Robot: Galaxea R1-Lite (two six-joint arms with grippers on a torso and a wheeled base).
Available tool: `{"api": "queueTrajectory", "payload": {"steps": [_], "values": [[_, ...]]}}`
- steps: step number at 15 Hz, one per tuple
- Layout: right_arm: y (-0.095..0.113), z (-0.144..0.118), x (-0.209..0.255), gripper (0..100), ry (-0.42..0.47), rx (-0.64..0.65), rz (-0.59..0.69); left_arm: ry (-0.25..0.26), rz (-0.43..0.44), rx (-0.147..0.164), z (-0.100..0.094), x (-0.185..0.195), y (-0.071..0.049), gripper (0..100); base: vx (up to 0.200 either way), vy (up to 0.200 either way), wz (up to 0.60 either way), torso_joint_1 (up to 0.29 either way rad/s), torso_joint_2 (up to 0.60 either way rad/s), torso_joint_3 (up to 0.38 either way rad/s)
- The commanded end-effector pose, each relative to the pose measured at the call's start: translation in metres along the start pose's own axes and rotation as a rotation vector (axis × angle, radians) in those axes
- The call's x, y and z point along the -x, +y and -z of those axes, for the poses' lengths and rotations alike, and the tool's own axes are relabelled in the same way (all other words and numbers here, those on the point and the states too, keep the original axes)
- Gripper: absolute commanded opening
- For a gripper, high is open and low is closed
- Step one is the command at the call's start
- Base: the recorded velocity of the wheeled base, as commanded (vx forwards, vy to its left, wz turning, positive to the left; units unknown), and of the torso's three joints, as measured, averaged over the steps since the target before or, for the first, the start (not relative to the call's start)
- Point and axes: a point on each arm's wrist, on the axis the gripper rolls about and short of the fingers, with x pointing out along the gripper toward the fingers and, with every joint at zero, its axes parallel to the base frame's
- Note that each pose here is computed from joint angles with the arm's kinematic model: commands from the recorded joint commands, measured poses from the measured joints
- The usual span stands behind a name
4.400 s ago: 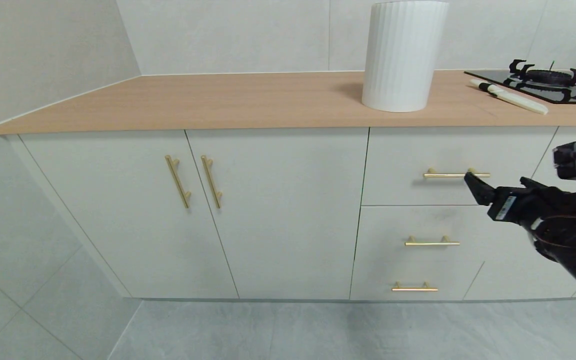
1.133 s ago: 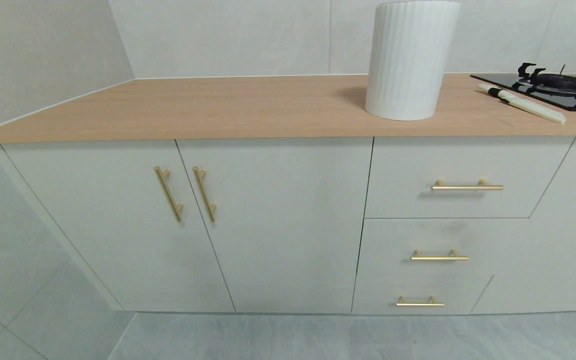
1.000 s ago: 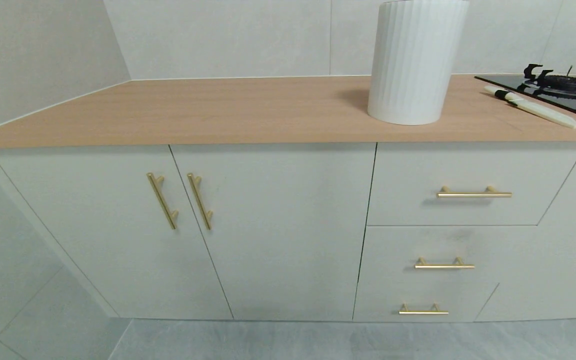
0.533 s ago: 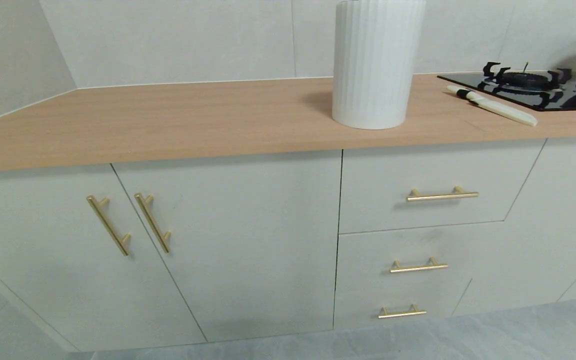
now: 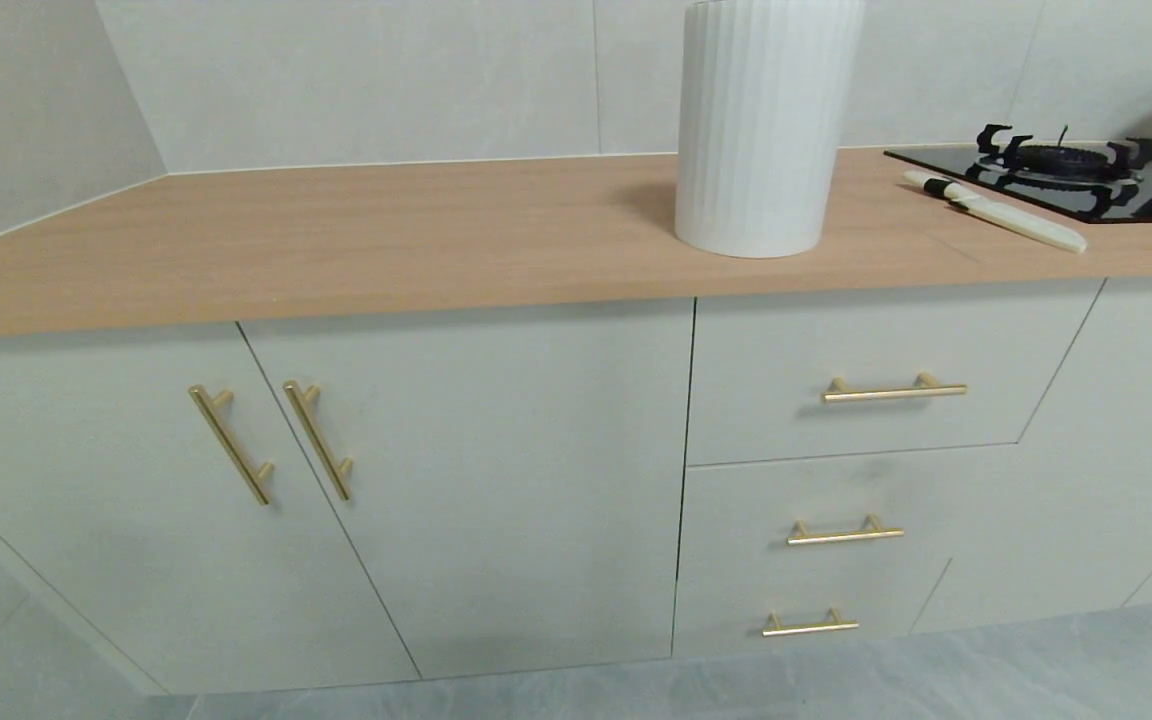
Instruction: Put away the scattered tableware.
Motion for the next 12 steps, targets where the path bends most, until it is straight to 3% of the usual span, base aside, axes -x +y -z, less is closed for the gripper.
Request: {"api": "queueTrajectory", "payload": {"steps": [1, 3, 12], "values": [[0.0000, 0.0000, -0.0001, 100, 0.002, 0.000, -0.002, 0.001, -0.001, 0.001, 0.0000, -0.0001, 0.0000, 100, 0.000, 0.000, 0.60, 0.002, 0.00, 0.002], [0.0000, 0.0000, -0.0001, 100, 0.002, 0.000, 0.000, 0.001, -0.001, 0.001, 0.0000, -0.0001, 0.0000, 100, 0.000, 0.000, 0.60, 0.005, 0.00, 0.007], [0.0000, 0.0000, -0.0001, 100, 0.002, 0.000, 0.000, -0.001, 0.000, -0.005, -0.0002, -0.0001, 0.0000, 100, 0.000, 0.000, 0.00, 0.000, 0.00, 0.000]]}}
